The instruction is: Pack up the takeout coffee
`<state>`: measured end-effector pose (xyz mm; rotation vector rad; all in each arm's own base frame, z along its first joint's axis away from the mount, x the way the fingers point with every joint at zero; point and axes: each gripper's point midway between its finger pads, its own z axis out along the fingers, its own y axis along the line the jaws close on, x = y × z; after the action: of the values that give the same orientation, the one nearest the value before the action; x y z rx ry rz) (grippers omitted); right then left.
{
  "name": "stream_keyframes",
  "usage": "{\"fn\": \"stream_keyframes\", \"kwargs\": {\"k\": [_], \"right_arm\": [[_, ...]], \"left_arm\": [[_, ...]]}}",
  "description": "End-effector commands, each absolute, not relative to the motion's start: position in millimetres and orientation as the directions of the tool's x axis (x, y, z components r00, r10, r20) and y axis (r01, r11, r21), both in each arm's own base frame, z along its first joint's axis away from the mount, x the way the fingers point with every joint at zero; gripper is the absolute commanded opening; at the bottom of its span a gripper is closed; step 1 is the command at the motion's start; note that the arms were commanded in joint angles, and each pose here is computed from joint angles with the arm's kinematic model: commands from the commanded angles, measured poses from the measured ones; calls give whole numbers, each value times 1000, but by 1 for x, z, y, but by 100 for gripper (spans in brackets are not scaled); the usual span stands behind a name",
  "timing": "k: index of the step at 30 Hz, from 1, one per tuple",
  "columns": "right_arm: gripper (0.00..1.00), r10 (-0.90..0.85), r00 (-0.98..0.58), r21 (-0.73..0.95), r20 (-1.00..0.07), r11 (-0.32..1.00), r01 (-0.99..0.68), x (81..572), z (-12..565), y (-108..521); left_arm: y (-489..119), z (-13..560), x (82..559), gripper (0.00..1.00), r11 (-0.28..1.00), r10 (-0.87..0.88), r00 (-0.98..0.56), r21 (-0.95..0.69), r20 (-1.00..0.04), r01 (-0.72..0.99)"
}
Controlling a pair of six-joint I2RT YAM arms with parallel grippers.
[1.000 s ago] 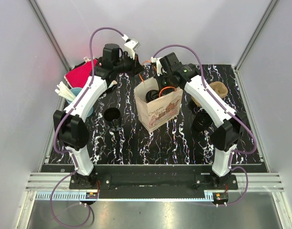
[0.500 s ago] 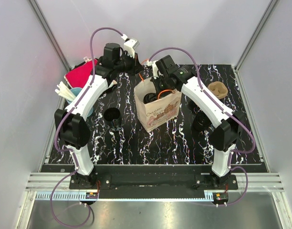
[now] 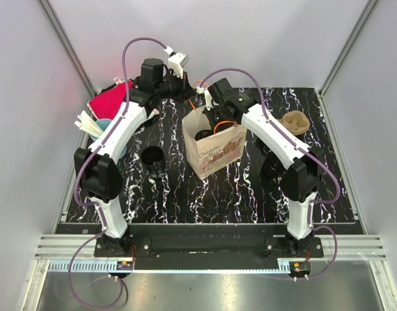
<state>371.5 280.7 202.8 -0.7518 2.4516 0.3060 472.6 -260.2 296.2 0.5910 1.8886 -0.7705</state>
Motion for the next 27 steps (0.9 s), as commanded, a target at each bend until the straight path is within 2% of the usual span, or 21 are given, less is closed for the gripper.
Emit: {"fn": "stream_keyframes", "kwargs": {"k": [1,27], "right_arm": [[0,-437,-661,33,-610,819,-572,380,213,288],[0,-457,-663,27,-593,812,-583,380,200,288]], "left_arm": [[-260,323,472,0,668,34,-346,-236,-938,706],[-263,323,467,0,653,27,-352,-250,-936,715]]}}
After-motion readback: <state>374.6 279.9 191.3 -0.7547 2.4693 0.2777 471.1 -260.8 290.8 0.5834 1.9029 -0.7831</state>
